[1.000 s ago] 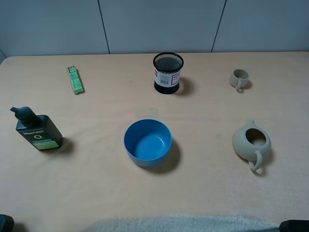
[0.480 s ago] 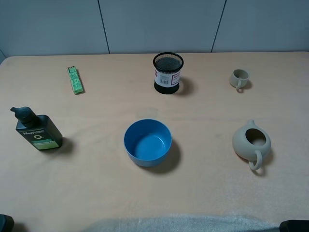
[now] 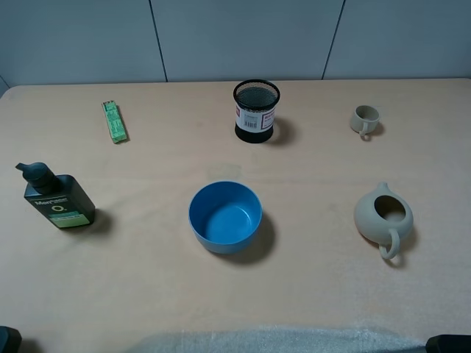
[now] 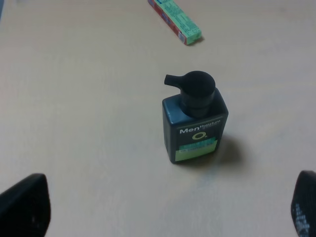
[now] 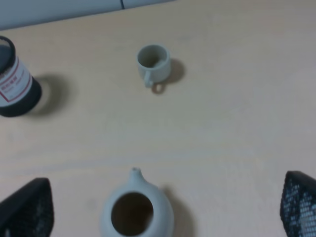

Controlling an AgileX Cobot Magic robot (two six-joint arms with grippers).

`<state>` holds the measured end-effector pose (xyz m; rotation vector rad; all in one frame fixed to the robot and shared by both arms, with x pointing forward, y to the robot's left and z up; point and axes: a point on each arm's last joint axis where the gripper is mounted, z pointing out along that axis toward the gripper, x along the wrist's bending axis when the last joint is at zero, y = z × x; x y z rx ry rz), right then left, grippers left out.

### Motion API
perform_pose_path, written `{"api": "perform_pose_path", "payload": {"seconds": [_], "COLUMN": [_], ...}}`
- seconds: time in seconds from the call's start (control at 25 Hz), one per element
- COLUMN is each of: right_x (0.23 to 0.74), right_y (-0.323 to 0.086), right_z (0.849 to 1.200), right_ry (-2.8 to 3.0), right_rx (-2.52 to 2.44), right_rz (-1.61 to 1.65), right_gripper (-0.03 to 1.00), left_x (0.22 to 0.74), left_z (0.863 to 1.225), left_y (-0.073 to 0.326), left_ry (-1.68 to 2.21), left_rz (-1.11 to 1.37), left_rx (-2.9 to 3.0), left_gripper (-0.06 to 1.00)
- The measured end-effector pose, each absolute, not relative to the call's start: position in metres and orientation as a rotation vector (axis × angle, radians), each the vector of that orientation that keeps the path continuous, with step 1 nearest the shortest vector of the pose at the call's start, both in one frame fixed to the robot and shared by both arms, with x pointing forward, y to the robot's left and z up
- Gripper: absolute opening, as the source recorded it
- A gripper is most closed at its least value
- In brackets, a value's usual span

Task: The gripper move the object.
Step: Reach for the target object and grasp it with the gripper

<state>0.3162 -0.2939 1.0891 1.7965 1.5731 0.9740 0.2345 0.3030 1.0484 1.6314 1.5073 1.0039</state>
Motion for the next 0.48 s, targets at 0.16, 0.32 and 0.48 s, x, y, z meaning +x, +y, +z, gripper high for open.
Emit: {"api": "perform_pose_path", "payload": {"seconds": [0.16, 0.32, 0.48], "right_x": [0.345, 0.374, 0.405], "right_y": [-0.295, -0.296, -0.297], "right_z": [1.102, 1.112, 1.119], "right_ry": [1.616, 1.668, 1.713], "right_rx": [1.818, 1.831, 1.85], "right_rz": [0.932, 0.882, 0.837], "right_gripper": [0.69, 0.69, 0.69], "left_x": [0.235, 0.235, 0.235], "left_z": [1.048, 1.048, 1.048], "left_y": [0.303, 0.303, 0.303], "left_ry": [1.507, 1.507, 1.507], "left_rz": [1.004, 1.004, 1.004], "left_rx": [1.631, 1.631, 1.631], "left_gripper": [0.99, 0.99, 0.99]}}
